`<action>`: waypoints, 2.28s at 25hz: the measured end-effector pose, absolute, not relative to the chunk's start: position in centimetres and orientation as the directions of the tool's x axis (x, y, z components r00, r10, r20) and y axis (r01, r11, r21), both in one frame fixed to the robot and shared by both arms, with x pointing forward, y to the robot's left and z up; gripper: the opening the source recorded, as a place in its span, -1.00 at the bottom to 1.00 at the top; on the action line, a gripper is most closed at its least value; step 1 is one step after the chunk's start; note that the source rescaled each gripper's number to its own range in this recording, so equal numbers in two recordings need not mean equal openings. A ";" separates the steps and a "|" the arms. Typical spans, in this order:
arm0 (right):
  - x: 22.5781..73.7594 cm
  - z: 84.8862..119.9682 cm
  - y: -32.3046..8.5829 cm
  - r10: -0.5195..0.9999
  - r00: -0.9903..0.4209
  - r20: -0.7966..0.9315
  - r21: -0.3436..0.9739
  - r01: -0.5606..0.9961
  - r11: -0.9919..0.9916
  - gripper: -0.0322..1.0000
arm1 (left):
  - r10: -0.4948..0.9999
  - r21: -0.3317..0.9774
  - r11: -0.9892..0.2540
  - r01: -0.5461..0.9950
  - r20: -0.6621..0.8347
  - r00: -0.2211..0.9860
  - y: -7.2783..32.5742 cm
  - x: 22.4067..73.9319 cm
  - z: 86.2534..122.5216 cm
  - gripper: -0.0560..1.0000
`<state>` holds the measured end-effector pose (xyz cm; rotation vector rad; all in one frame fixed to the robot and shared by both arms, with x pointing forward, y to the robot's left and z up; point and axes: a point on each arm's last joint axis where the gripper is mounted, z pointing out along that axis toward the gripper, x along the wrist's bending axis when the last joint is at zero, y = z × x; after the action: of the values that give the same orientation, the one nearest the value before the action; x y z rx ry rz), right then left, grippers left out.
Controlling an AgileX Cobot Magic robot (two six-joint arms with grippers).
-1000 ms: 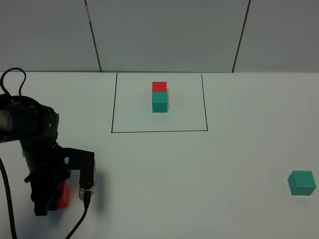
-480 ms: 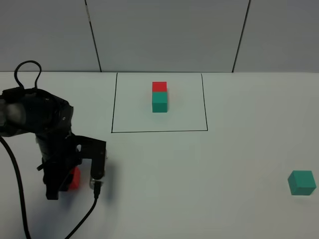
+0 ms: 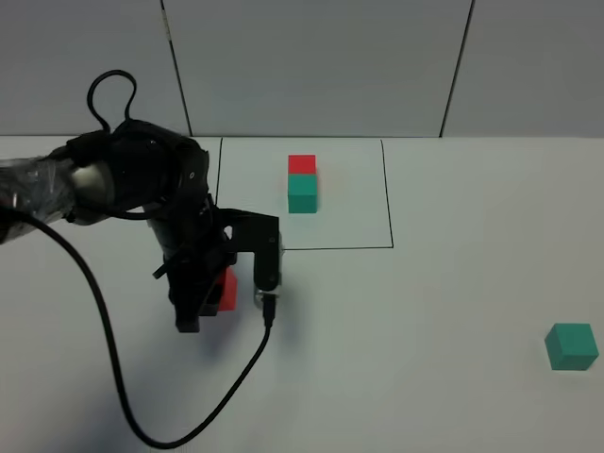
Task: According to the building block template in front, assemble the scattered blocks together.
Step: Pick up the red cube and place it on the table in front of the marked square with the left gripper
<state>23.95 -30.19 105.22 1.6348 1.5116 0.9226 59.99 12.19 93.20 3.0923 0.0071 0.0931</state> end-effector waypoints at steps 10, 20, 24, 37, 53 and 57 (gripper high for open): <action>23.9 105.2 -30.2 0.998 0.058 0.034 0.872 0.486 -0.058 0.15 | -0.058 0.049 -0.997 -0.058 0.007 0.998 5.4 62.8 92.8 -0.89; 23.9 105.2 -30.2 0.998 0.058 0.034 0.872 0.486 -0.058 0.15 | -0.045 0.004 -0.999 -0.045 -0.072 0.996 3.7 63.3 88.9 -0.89; 23.9 105.2 -30.2 0.998 0.058 0.034 0.872 0.486 -0.058 0.15 | -0.021 0.000 -1.000 -0.021 -0.088 0.996 3.7 63.2 88.6 -0.89; 23.9 105.2 -30.2 0.998 0.058 0.034 0.872 0.486 -0.058 0.15 | -0.038 0.016 -0.999 -0.037 -0.090 0.995 2.2 62.3 88.5 -0.89; 23.9 105.2 -30.2 0.998 0.058 0.034 0.872 0.486 -0.058 0.15 | -0.034 0.019 -0.999 -0.034 -0.051 0.998 2.1 62.6 88.5 -0.89; 23.9 105.2 -30.2 0.998 0.058 0.034 0.872 0.486 -0.058 0.15 | -0.035 0.015 -0.999 -0.034 -0.056 0.998 2.2 62.5 88.5 -0.83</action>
<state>23.95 -30.19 105.22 1.6348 1.5116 0.9226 62.55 2.16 88.48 3.1255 -0.0534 -0.0874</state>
